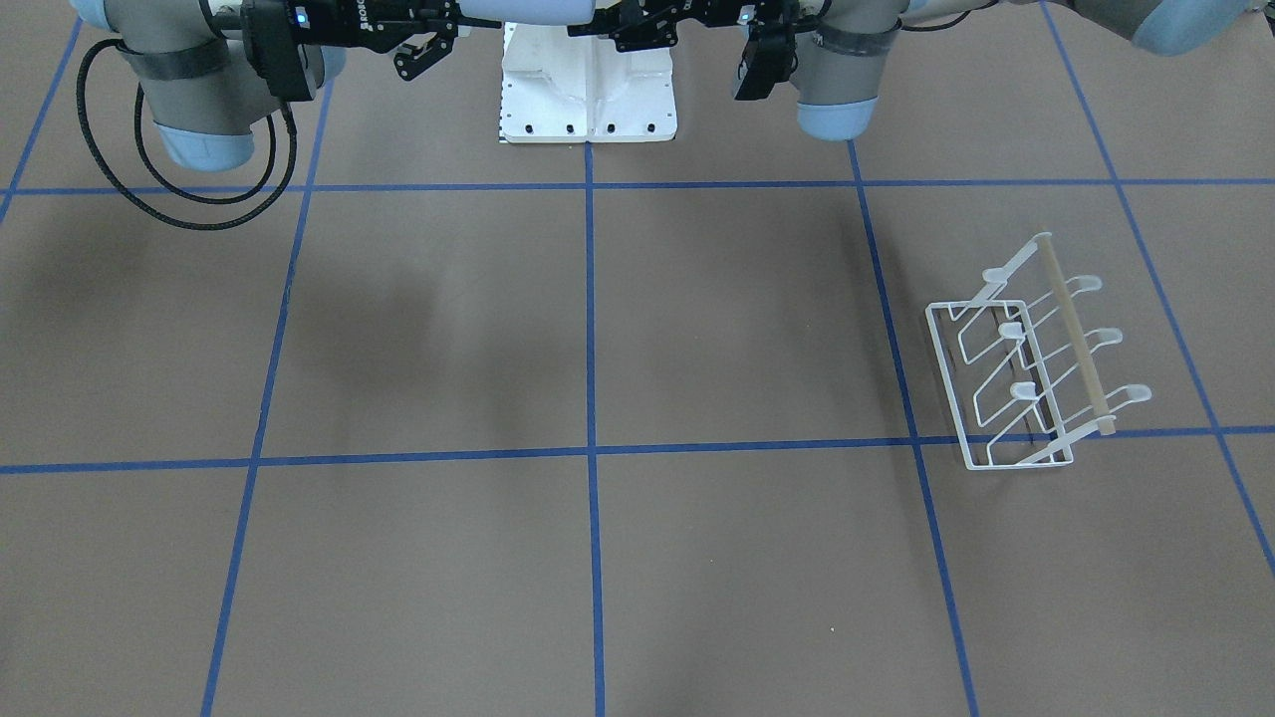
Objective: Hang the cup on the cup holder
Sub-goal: 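Close the left gripper on the cup's closed end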
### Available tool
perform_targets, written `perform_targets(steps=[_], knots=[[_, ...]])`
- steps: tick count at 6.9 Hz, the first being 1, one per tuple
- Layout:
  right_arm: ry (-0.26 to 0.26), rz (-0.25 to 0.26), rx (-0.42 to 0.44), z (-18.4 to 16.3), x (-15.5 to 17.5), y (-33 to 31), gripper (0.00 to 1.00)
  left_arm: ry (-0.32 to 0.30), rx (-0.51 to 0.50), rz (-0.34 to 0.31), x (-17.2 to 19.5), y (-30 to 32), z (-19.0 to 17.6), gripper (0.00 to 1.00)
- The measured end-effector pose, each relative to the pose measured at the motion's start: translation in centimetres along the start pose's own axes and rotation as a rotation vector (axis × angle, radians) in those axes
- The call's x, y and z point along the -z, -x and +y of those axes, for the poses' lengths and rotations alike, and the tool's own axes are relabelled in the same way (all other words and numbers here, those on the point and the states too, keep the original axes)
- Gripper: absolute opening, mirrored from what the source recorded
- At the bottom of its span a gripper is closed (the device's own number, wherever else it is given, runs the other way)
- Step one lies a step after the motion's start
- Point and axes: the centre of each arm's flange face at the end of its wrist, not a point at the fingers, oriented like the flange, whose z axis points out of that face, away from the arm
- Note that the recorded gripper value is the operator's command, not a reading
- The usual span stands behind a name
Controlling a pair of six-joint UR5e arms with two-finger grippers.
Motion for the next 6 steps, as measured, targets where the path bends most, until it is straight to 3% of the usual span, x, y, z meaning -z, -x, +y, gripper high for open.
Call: perform_targets(steps=[2, 3, 4, 5, 6], knots=[[-0.002, 0.0, 0.001, -0.02, 0.0, -0.02, 0.0, 0.002, 0.0, 0.002, 0.02, -0.05, 0.07, 0.81], [-0.004, 0.001, 0.001, -0.05, 0.0, -0.06, 0.0, 0.003, 0.0, 0.003, 0.03, -0.13, 0.12, 0.71], [-0.007, 0.0, 0.001, -0.09, 0.0, -0.06, 0.59, 0.005, 0.0, 0.005, 0.06, -0.24, 0.2, 0.21], [-0.012, 0.0, 0.0, -0.16, -0.03, -0.08, 1.0, 0.007, 0.002, 0.007, 0.13, -0.32, 0.31, 0.0], [-0.02, 0.004, -0.003, -0.25, -0.07, -0.24, 1.0, 0.011, 0.004, 0.008, 0.2, -0.31, 0.53, 0.0]])
